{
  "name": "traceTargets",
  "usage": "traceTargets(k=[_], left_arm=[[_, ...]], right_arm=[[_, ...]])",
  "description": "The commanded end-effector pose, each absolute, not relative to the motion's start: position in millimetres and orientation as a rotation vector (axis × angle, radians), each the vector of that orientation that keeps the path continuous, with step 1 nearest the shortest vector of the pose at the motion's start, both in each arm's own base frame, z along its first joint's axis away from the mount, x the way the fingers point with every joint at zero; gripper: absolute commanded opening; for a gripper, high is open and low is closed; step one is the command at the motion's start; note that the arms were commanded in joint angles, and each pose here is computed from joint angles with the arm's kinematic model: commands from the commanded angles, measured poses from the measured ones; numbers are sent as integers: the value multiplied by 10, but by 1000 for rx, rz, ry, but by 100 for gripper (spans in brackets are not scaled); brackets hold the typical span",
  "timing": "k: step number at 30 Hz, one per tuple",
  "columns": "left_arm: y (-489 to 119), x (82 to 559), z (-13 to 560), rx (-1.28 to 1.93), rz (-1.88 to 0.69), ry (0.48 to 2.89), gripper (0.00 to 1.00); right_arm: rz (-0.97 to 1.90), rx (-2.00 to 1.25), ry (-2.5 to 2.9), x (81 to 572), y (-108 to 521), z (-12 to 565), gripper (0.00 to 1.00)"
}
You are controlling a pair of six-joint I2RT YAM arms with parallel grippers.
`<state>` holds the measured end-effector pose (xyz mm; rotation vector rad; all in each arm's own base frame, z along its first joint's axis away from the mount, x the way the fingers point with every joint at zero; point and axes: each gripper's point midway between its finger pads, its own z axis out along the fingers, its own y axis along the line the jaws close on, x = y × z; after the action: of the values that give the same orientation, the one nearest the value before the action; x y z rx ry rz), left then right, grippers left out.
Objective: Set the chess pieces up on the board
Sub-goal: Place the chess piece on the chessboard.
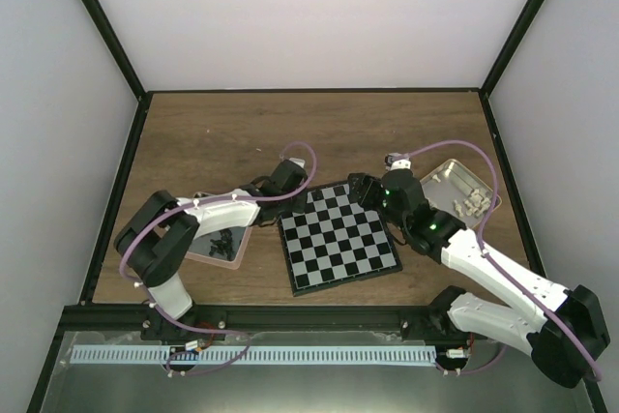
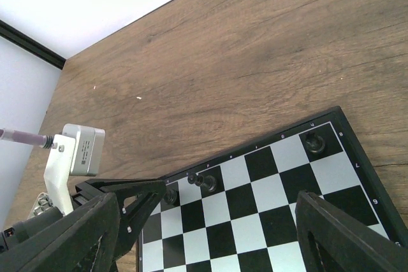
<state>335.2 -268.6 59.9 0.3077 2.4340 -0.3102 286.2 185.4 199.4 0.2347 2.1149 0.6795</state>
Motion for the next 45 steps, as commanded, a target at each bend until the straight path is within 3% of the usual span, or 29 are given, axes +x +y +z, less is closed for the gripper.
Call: traceTargets(k=[1,24,30,45], left_arm=[[-2724,3358,541,335,-313,2421,5],[-2886,3406,500,403,-351,2424,9],[-2875,3338,549,406,-368,2440,26],[-2699,3463,1177,235,-412,2365,37]], right_arm=[[664,259,2114,2875,1812,1981,77],[667,264,2124,2858,1807,1956,77],[687,245,2125,2855,1849,1971,77],[714,234,2113,2841,1875,2025,77]])
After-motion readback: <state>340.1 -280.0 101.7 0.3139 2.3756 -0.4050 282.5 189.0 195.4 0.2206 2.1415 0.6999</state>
